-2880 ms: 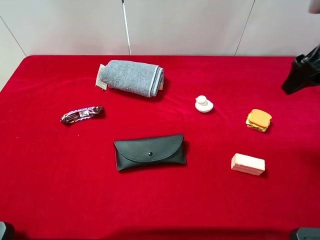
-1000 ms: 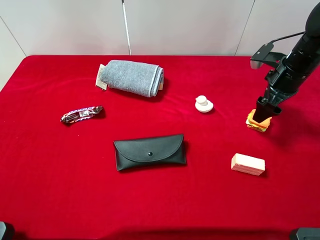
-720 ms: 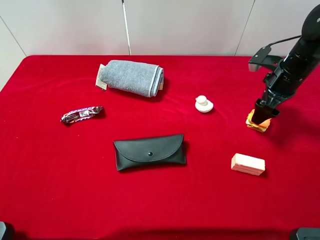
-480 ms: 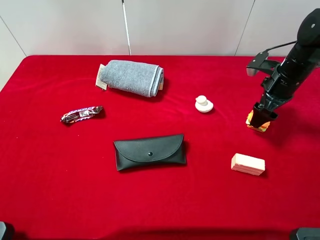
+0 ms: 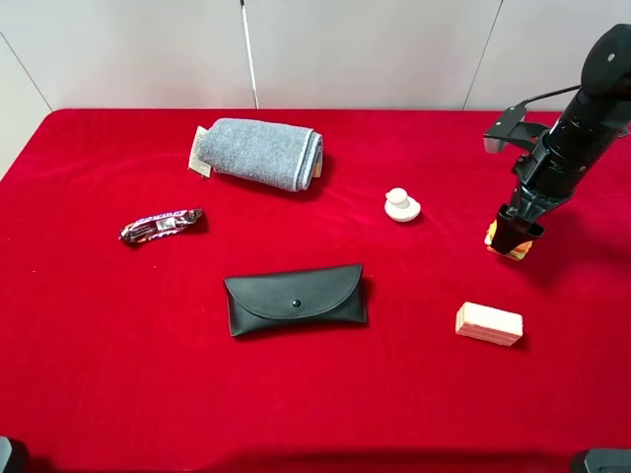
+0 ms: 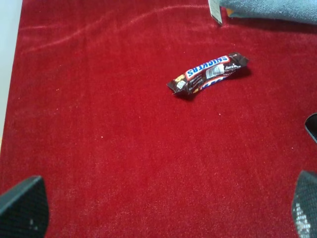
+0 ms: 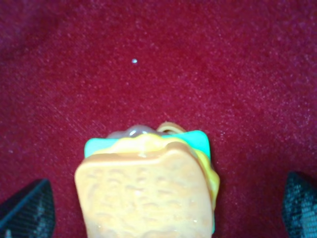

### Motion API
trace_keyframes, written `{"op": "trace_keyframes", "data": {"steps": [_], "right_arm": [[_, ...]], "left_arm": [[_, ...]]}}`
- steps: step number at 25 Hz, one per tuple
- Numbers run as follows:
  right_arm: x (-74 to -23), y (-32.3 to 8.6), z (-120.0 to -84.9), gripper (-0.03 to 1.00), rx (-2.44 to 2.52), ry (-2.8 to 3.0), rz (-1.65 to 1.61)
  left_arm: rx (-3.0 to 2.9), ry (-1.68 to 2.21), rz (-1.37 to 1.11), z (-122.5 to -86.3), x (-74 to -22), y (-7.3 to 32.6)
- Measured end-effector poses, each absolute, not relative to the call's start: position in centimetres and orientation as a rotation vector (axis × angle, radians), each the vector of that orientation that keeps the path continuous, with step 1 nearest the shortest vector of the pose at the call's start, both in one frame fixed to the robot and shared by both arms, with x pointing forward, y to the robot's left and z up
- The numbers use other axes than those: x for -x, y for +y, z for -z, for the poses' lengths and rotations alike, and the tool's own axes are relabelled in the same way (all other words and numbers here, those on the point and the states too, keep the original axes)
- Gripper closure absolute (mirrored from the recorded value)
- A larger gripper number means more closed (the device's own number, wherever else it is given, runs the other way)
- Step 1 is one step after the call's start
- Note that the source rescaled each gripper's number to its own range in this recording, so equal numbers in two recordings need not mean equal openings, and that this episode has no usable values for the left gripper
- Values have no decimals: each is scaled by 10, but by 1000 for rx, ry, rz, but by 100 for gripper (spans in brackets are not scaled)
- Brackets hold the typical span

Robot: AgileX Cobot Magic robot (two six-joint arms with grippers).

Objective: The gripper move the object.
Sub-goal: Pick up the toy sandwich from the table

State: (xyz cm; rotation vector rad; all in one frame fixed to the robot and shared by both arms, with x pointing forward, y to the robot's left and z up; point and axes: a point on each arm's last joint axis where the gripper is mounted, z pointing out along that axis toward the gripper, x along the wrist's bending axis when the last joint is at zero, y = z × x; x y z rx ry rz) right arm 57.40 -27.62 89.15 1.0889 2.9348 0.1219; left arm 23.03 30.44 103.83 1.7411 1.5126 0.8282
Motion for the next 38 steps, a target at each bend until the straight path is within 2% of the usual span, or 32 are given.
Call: {"op": "trace_keyframes", "data": {"steps": [29,30,31,33,35,38], "right_arm": [[-573,-276,-873,-3,-1115,2977,-99],[-573,-276,-873,0,-1115,2977,-99],[-573,-276,-873,11,-1115,2976,-99],[-574,-276,-873,46,-1113,2971,-102],[-574,-276,-873,96,-1113,2970,-102],[-574,-276,-873,97,-1113,2970,-102]], "left_arm": [[-1741,1513,-828,-1038,-230,304],[-1741,1513,-828,-1038,-230,304],[-1741,1513,-828,-1038,-230,304],[-1741,1513,-828,-1038,-230,304],[-1741,1513,-828,-1038,-230,304],[-1741,1513,-828,-1038,-230,304]]}}
